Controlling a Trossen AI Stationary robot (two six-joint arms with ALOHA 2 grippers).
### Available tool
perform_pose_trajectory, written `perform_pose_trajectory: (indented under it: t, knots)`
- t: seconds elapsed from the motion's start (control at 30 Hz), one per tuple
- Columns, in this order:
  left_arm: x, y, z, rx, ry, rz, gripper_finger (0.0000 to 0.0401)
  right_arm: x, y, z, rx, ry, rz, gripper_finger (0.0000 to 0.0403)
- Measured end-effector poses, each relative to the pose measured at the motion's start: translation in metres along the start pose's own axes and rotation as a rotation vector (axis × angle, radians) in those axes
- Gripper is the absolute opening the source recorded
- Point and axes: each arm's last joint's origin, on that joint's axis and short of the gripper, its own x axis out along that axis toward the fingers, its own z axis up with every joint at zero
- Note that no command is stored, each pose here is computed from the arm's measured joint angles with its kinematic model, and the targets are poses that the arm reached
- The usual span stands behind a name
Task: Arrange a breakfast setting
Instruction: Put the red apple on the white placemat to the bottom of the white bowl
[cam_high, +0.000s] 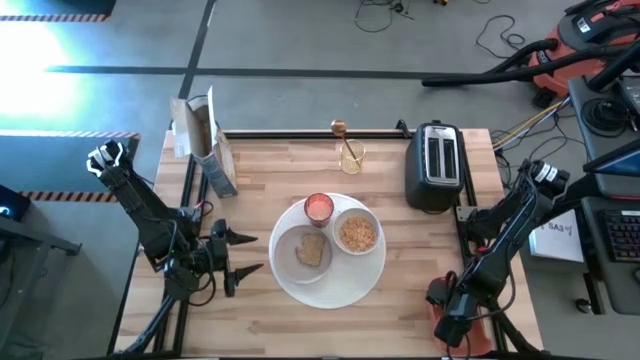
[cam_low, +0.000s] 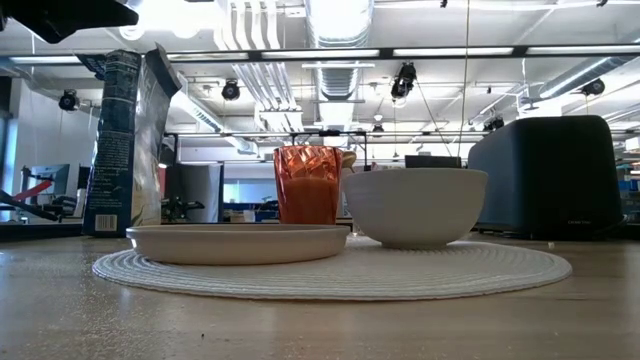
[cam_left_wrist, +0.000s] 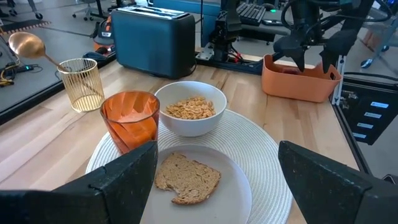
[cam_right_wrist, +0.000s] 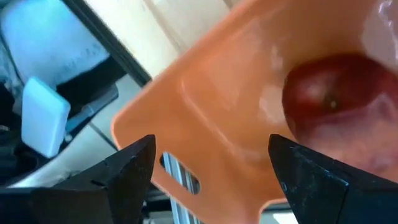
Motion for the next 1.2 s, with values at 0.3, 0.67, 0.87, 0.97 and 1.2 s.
perform_pose_trajectory:
  t: [0.3,0.67,0.87,0.97,1.2]
  knots:
    - [0.000,0.000,0.000,0.000,0.000,0.000,0.0316,-0.004,-0.008,-0.003,0.011,0.076,-0.066,0.0292]
    - [0.000,0.000,0.000,0.003,0.000,0.002,0.0316,-0.011,-0.019,-0.005,0.011,0.086,-0.199,0.0283]
    - [0.000,0.000,0.000,0.004,0.000,0.002,0.0316,-0.011,-0.024,-0.003,-0.010,0.034,-0.249,0.0281]
    - [0.000,0.000,0.000,0.005,0.000,0.002,0.0316,-0.008,-0.024,-0.001,-0.044,0.007,-0.263,0.0281]
    - [0.000,0.000,0.000,0.020,0.000,0.002,0.0316,0.003,-0.024,0.004,-0.131,-0.006,-0.317,0.0281]
